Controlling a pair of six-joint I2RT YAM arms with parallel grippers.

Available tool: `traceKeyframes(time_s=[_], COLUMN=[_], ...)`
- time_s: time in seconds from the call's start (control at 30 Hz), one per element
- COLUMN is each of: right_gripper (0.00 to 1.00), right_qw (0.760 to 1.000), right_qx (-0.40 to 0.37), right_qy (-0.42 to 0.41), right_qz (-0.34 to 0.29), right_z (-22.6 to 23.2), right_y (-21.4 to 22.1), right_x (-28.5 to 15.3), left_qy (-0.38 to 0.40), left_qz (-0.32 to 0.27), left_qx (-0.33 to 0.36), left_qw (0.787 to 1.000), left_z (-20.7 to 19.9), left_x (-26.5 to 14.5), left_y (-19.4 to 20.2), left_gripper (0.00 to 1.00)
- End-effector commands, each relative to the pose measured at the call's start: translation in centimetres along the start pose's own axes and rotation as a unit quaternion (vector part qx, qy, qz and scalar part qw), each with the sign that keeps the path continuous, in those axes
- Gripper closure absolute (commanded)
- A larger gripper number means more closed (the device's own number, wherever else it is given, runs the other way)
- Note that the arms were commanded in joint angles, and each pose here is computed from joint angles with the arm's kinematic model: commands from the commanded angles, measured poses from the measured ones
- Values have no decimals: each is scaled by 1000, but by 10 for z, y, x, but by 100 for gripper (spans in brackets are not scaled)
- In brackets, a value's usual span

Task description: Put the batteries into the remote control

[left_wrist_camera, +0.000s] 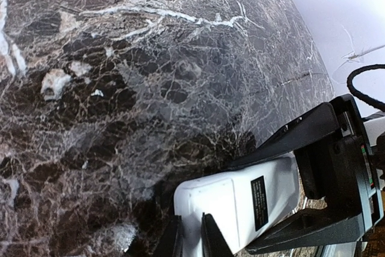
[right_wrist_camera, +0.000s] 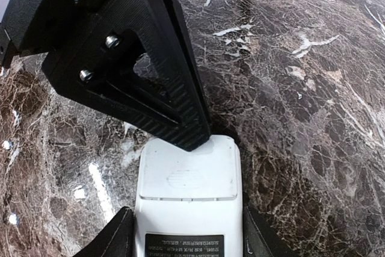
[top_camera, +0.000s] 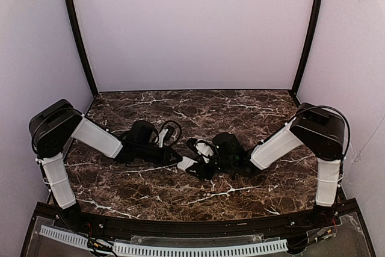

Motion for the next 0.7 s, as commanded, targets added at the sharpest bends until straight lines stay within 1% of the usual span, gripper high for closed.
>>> traceKeyframes(time_s=[0.0, 0.1, 0.27, 0.5, 0.67], right_gripper=[85, 86, 87, 88, 88], right_qw=[994, 994, 994, 994, 994], right_qx=[4, 5, 5, 5, 6], right_qy=[22, 22, 23, 25, 25], right_qz=[107, 108, 109, 109, 110], right_z=[-4, -5, -5, -5, -6], right_y=[67, 68, 68, 68, 68], right_x=[9, 9, 10, 10, 11], left_qy=[-36, -38, -49, -65, -52], left_qz=[37, 43, 67, 118, 141], left_qx=[4, 4, 3, -8, -13], left_qw=[999, 998, 997, 991, 989], left_z=[14, 14, 17, 26, 23], left_x=[4, 4, 5, 3, 4], left_y=[21, 25, 39, 67, 79], left_gripper=[90, 94, 98, 99, 97])
Point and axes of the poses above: each gripper's point midway between its finger pads, its own x axis out along the fingers, its own z axis along the line the jaws close on, y = z × x, the point moved 1 cm from there along -x, back along the fingers, and after that the axes turned 10 degrees about -x, right-handed, at the moved point
